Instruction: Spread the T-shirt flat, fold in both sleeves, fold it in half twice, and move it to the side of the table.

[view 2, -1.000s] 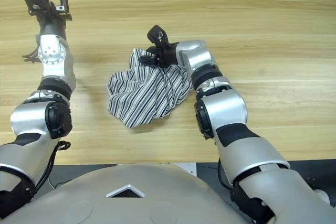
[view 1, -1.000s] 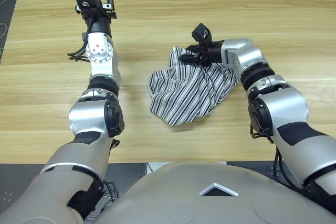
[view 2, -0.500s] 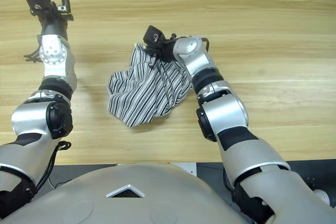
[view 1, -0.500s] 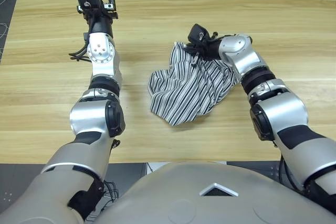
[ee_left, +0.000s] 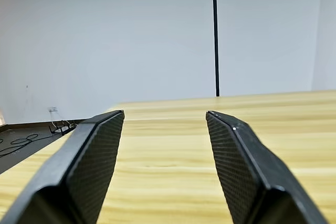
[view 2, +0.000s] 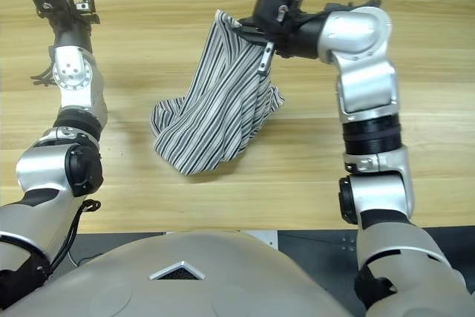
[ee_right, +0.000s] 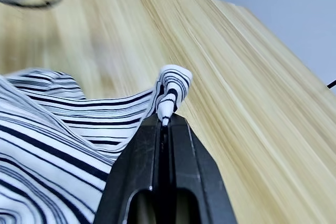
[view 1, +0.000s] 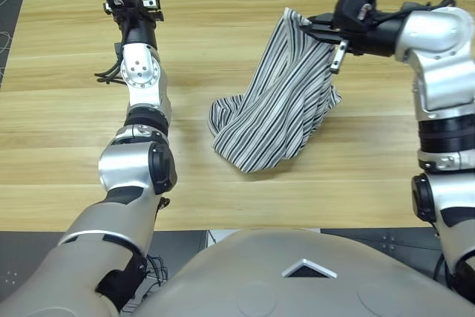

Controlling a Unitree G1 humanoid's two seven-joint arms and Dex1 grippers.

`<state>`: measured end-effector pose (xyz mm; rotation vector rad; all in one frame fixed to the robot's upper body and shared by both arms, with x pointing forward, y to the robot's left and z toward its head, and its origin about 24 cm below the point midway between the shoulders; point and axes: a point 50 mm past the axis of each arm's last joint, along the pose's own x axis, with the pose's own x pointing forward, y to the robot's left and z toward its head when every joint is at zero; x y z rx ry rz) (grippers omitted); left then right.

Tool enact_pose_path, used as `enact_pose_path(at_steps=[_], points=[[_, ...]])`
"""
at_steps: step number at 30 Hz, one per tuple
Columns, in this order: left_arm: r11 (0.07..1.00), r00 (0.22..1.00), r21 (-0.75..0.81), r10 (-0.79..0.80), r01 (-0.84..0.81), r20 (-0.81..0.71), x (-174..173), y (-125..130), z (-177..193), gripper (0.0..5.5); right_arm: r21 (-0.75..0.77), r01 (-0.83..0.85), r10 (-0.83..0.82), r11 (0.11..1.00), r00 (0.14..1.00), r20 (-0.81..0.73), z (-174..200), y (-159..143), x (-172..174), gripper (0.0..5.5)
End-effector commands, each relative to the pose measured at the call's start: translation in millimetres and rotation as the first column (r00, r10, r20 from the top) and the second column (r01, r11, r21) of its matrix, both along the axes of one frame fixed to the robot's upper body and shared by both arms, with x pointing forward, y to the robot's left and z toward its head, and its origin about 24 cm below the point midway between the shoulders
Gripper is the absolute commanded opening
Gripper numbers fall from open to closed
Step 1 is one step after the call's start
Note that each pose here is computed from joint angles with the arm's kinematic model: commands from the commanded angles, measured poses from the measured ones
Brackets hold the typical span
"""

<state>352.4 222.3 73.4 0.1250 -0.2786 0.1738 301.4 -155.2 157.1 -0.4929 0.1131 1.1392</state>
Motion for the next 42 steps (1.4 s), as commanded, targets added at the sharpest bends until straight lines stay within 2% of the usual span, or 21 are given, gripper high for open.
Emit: enact_pose_path(at_steps=[1, 3, 5, 7, 9, 10, 12, 13, 14, 16, 17, 19, 22, 24, 26, 30, 33, 36, 39, 40, 42], points=[[1.0, 0.999, -0.013, 0.013, -0.013, 0.041, -2, 5, 5, 2.91, 0.14, -0.063, 0.073, 0.988, 0.995, -0.072, 46, -32, -24, 0.11], [0.999, 0.998, -0.04, -0.003, 0.005, 0.063, -2, 5, 8, 2.91, 0.232, -0.145, 0.185, 0.962, 0.97, -0.16, 59, -56, -43, 0.11], [0.996, 0.995, -0.061, -0.061, 0.066, 0.081, 0, 3, 13, 2.91, 0.289, -0.225, 0.308, 0.93, 0.907, -0.287, 52, -82, -64, 0.11], [0.964, 0.963, 0.022, -0.266, 0.265, 0.046, 6, -16, 17, 2.91, 0.228, -0.203, 0.29, 0.952, 0.835, -0.467, 25, -100, -71, 0.11], [0.844, 0.874, 0.227, -0.478, 0.486, -0.091, 6, -47, 13, 2.91, 0.096, -0.163, 0.188, 0.982, 0.793, -0.58, -4, -109, -67, 0.11], [0.75, 0.816, 0.324, -0.549, 0.576, -0.181, 4, -62, 7, 2.91, 0.04, -0.163, 0.153, 0.986, 0.776, -0.612, -17, -112, -64, 0.11], [0.444, 0.661, 0.505, -0.618, 0.74, -0.426, -5, -92, -13, 2.91, -0.059, -0.181, 0.102, 0.982, 0.76, -0.642, -38, -114, -55, 0.11], [0.225, 0.576, 0.572, -0.596, 0.789, -0.56, -12, -106, -26, 2.91, -0.11, -0.193, 0.08, 0.975, 0.766, -0.637, -47, -114, -49, 0.11], [0.063, 0.52, 0.593, -0.56, 0.803, -0.645, -18, -114, -35, 2.91, -0.146, -0.206, 0.068, 0.968, 0.77, -0.634, -53, -114, -45, 0.11], [-0.293, 0.358, 0.537, -0.49, 0.791, -0.795, -38, -133, -55, 2.91, -0.219, -0.241, 0.051, 0.946, 0.774, -0.631, -62, -112, -39, 0.11], [-0.412, 0.277, 0.468, -0.443, 0.782, -0.852, -47, -138, -63, 2.91, -0.259, -0.257, 0.039, 0.931, 0.777, -0.628, -67, -113, -37, 0.11], [-0.544, 0.169, 0.339, -0.339, 0.767, -0.926, -59, -136, -73, 2.91, -0.321, -0.284, 0.024, 0.903, 0.781, -0.624, -73, -114, -34, 0.11], [-0.592, 0.119, 0.176, -0.133, 0.786, -0.984, -57, -104, -77, 2.91, -0.42, -0.318, -0.003, 0.85, 0.794, -0.608, -75, -121, -30, 0.11], [-0.567, 0.145, 0.116, 0.006, 0.816, -0.989, -52, -73, -75, 2.91, -0.47, -0.319, -0.025, 0.823, 0.807, -0.59, -72, -126, -24, 0.11], [-0.528, 0.106, 0.027, 0.121, 0.849, -0.987, -61, -41, -80, 2.91, -0.547, -0.277, -0.079, 0.79, 0.839, -0.539, -68, -133, -14, 0.11], [-0.394, -0.032, -0.187, 0.368, 0.9, -0.929, -102, 33, -91, 2.91, -0.776, -0.05, -0.187, 0.629, 0.959, -0.213, -60, -141, 23, 0.11], [-0.319, -0.09, -0.249, 0.44, 0.914, -0.894, -132, 66, -93, 2.91, -0.753, 0.169, -0.181, 0.636, 0.981, 0.068, -56, -119, 52, 0.11], [-0.31, -0.107, -0.259, 0.431, 0.915, -0.896, -151, 69, -94, 2.91, -0.673, 0.343, -0.075, 0.655, 0.916, 0.394, -48, -83, 75, 0.11], [-0.35, -0.028, -0.17, 0.377, 0.921, -0.926, -140, 50, -82, 2.91, -0.749, 0.471, 0.3, 0.466, 0.712, 0.634, -51, -58, 88, 0.11], [-0.41, 0.025, -0.125, 0.341, 0.903, -0.94, -133, 39, -77, 2.91, -0.76, 0.488, 0.399, 0.43, 0.652, 0.645, -54, -50, 90, 0.11], [-0.541, 0.236, 0.13, 0.132, 0.831, -0.963, -104, -8, -63, 2.91, -0.76, 0.489, 0.503, 0.429, 0.569, 0.65, -62, -32, 91, 0.11]])
